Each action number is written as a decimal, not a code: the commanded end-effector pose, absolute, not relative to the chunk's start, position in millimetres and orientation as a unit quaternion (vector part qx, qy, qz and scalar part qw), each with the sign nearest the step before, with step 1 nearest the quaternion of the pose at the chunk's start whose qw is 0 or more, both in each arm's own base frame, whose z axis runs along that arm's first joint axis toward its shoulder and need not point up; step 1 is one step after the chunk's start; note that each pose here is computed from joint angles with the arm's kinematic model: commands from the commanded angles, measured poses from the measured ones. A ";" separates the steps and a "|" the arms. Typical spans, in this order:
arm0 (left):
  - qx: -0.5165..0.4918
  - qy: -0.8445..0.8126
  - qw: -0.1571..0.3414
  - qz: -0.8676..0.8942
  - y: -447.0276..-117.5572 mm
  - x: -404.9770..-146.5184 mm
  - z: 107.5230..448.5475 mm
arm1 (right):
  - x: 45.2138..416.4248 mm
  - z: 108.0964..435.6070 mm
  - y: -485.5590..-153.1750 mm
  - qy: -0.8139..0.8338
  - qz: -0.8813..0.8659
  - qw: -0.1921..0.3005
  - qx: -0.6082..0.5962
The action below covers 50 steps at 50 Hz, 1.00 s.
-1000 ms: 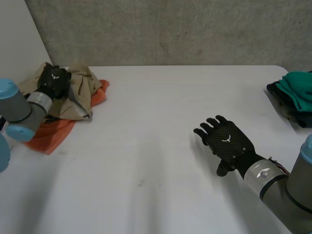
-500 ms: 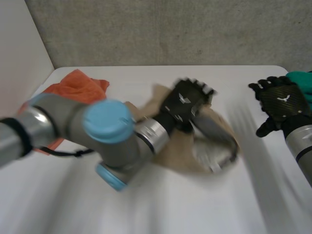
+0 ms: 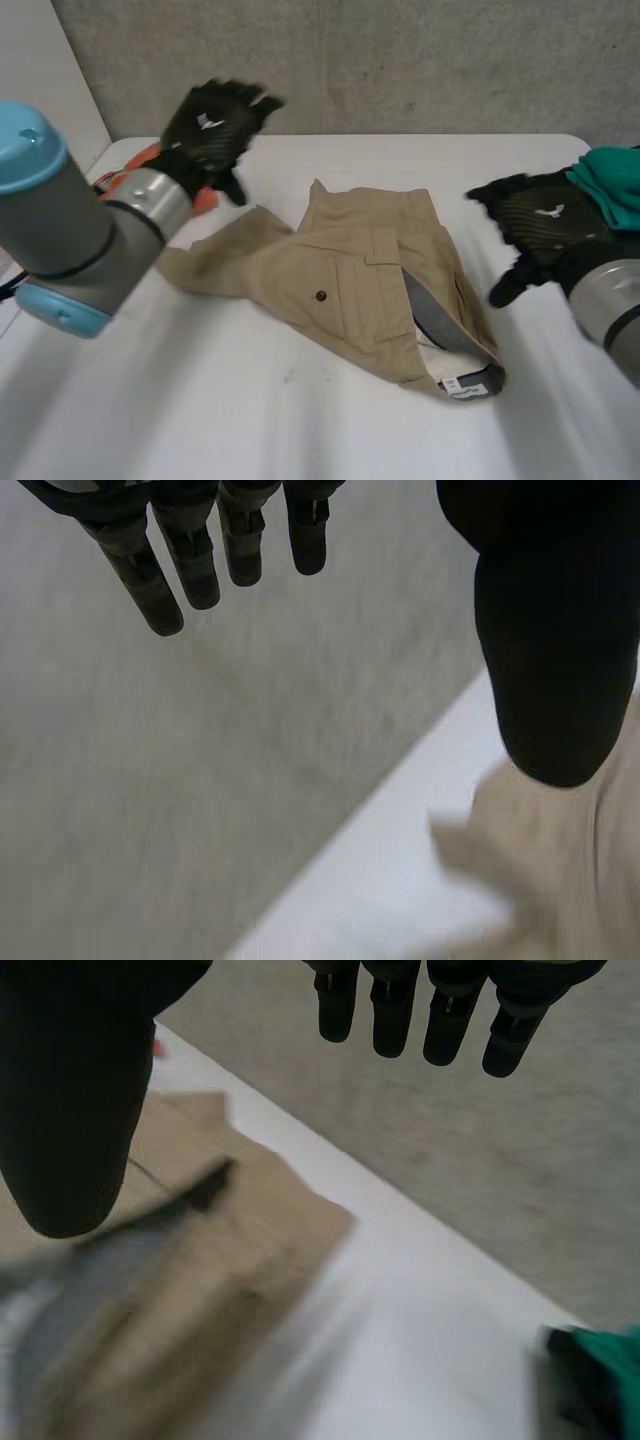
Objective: Fold the laundry.
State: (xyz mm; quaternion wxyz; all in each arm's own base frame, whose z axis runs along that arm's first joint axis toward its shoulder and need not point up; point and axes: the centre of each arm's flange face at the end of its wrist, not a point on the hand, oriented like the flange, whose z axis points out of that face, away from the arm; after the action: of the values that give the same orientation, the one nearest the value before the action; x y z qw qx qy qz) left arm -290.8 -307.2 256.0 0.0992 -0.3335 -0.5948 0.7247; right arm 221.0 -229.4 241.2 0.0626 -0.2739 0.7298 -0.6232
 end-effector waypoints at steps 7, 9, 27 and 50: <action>-0.363 -0.723 -0.027 0.587 -378.8 -207.5 139.4 | 335.3 205.1 -264.6 0.758 -0.567 0.188 -0.262; -0.369 -0.726 -0.030 0.579 -380.4 -206.5 130.6 | 344.5 199.1 -274.4 0.761 -0.561 0.192 -0.264; -0.382 -0.711 -0.039 0.589 -389.8 -215.4 114.6 | 373.7 170.9 -309.2 0.762 -0.554 0.193 -0.273; -0.214 -0.478 0.000 0.852 -232.1 -206.6 426.0 | 252.1 441.0 -209.0 0.535 -0.784 -0.037 -0.313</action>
State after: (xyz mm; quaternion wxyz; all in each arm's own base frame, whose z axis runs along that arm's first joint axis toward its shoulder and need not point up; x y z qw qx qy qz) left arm -217.9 -276.7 368.1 -0.0019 -0.2499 -0.5408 0.8032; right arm 278.4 -231.6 391.6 -0.0005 -0.3477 0.5749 -0.7407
